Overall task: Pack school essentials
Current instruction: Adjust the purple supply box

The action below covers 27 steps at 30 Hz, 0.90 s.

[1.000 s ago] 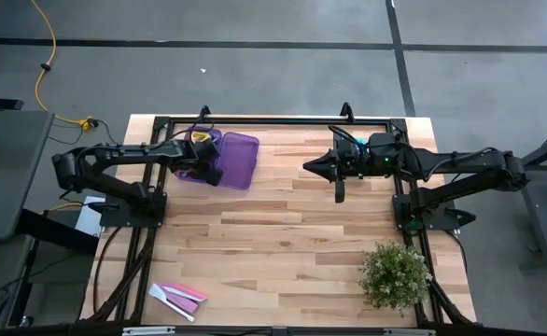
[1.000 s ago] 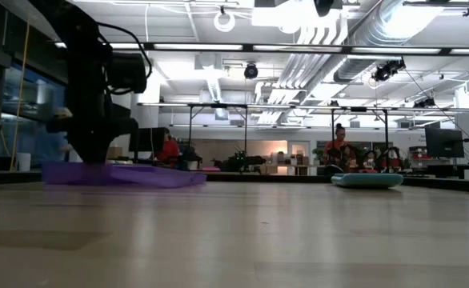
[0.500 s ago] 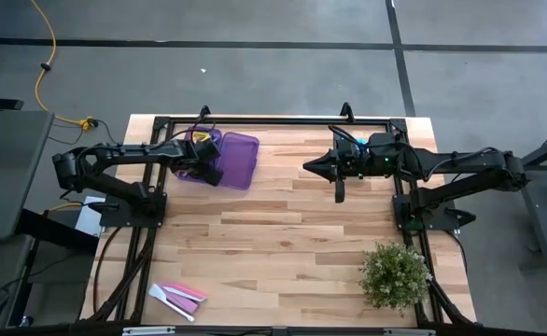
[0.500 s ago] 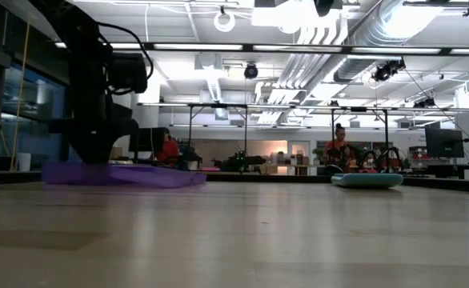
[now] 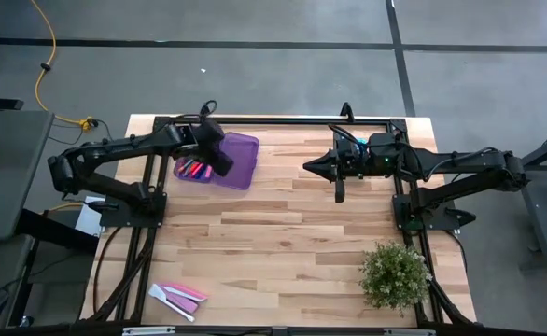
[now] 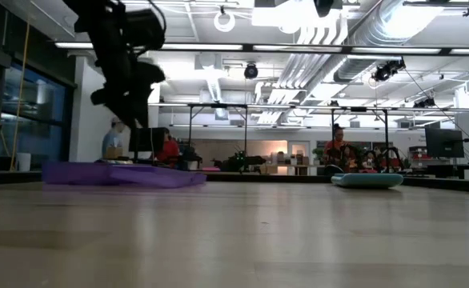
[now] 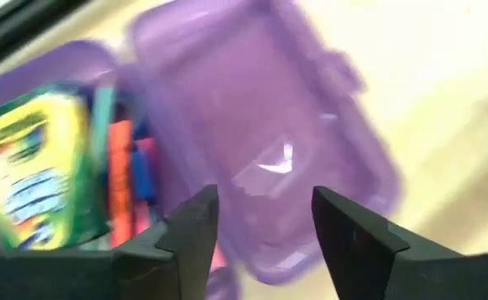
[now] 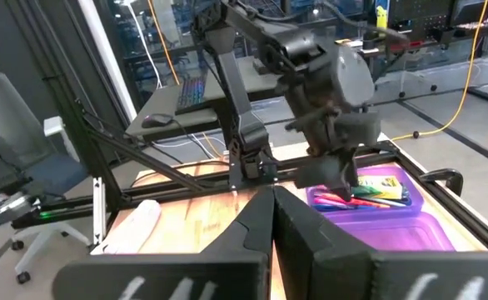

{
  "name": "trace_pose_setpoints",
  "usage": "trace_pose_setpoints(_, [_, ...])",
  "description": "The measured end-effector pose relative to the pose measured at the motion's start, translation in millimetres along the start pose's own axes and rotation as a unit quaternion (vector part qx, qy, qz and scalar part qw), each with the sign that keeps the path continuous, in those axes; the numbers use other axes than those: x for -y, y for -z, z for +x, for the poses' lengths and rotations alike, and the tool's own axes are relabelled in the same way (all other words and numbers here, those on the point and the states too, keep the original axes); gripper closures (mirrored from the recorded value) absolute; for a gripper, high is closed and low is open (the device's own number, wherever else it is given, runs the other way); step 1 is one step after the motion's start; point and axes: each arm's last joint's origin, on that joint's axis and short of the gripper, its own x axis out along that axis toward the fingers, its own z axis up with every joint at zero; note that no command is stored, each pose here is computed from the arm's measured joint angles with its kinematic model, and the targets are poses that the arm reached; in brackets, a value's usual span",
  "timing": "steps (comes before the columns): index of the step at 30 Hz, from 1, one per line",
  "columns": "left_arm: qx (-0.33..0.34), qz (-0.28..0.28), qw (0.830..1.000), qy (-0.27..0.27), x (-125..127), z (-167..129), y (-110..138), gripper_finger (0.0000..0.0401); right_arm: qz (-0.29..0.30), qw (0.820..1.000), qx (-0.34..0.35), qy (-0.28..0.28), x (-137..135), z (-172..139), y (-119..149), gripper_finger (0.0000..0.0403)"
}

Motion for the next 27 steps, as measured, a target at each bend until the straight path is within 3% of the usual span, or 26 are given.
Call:
trace_pose_setpoints(3, [-0.007,0.046,0.998,0.029,14,-3,3,0.0246,0.0,1.0,0.0,0.0,0,0,0,0.0403])
trace_pose_setpoints(7, [-0.048,0.105,0.992,0.055,37,-4,21,0.032,0.0,1.0,0.0,0.0,0,0,0,0.0403])
trace_pose_setpoints(9, [-0.059,0.153,0.983,0.082,53,-5,31,0.0368,-0.002,1.0,0.0,0.0,0,0,0,0.0403])
trace_pose_setpoints(11, [-0.064,0.208,0.971,0.099,68,-7,41,0.0391,-0.004,1.0,0.0,0.0,0,0,0,0.0403])
trace_pose_setpoints(15, [-0.08,0.306,0.942,0.11,90,1,60,0.0396,-0.004,1.0,-0.004,0.001,0,0,1,0.0403])
trace_pose_setpoints(18, [-0.087,0.339,0.93,0.112,97,19,72,0.0399,-0.004,1.0,-0.008,0.001,0,0,2,0.0403])
trace_pose_setpoints(24, [-0.073,0.337,0.934,0.094,101,54,74,0.0401,-0.001,1.0,-0.018,0.003,1,0,4,0.0403])
trace_pose_setpoints(27, [-0.068,0.348,0.933,0.058,98,66,70,0.0401,0.0,1.0,-0.02,0.003,1,2,4,0.0403])
